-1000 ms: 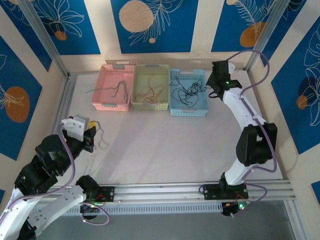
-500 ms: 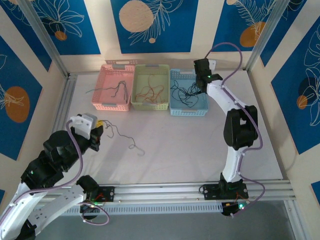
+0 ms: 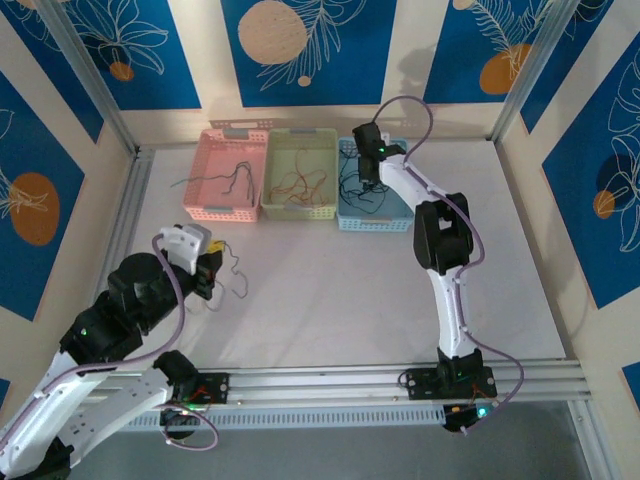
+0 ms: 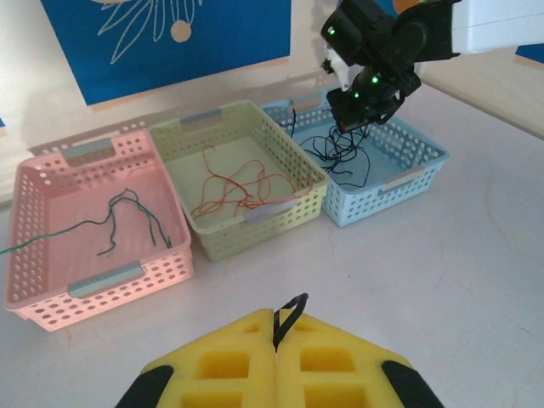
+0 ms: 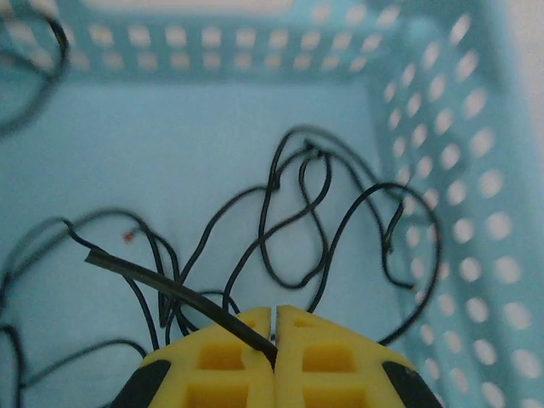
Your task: Untangle the cables
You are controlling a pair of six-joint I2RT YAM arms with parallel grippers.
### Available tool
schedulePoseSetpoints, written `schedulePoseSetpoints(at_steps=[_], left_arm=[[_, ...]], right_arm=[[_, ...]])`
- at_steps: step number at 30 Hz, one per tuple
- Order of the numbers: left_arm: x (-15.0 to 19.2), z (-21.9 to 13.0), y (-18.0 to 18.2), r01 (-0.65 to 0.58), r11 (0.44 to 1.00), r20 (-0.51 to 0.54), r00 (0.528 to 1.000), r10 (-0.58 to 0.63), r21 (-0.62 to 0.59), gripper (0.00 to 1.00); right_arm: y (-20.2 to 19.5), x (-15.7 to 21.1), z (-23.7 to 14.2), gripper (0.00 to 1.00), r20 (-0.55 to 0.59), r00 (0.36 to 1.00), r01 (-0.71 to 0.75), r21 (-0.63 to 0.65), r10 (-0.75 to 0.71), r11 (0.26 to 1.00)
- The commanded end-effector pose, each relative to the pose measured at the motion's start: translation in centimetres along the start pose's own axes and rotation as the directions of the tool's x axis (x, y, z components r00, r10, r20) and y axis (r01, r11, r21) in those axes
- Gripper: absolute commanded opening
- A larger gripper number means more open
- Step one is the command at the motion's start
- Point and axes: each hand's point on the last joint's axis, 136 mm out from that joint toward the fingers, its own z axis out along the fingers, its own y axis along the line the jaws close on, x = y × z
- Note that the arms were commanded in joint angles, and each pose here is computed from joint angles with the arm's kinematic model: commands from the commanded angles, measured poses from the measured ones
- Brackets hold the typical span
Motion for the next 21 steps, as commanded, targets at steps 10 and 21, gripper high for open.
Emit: schedulePoseSetpoints(at_steps=[10,21], left_arm=[[-1.8,0.9,-2.2,0.038,0.993,0.023,0.999,-0.041,0.112,0.0],[-5.3,3.5,-4.8,0.041,0.976,0.035,0.998,-0.05,0.215,0.0]], right_arm=[[0.1,-1.9,-6.5,0.24,-0.012,0.997,-0.075,-0.184,0.074,0.98],[-3.0,-3.3,-18.5,0.52,0.106,0.982,-0.101,-0.405,0.156,0.909]])
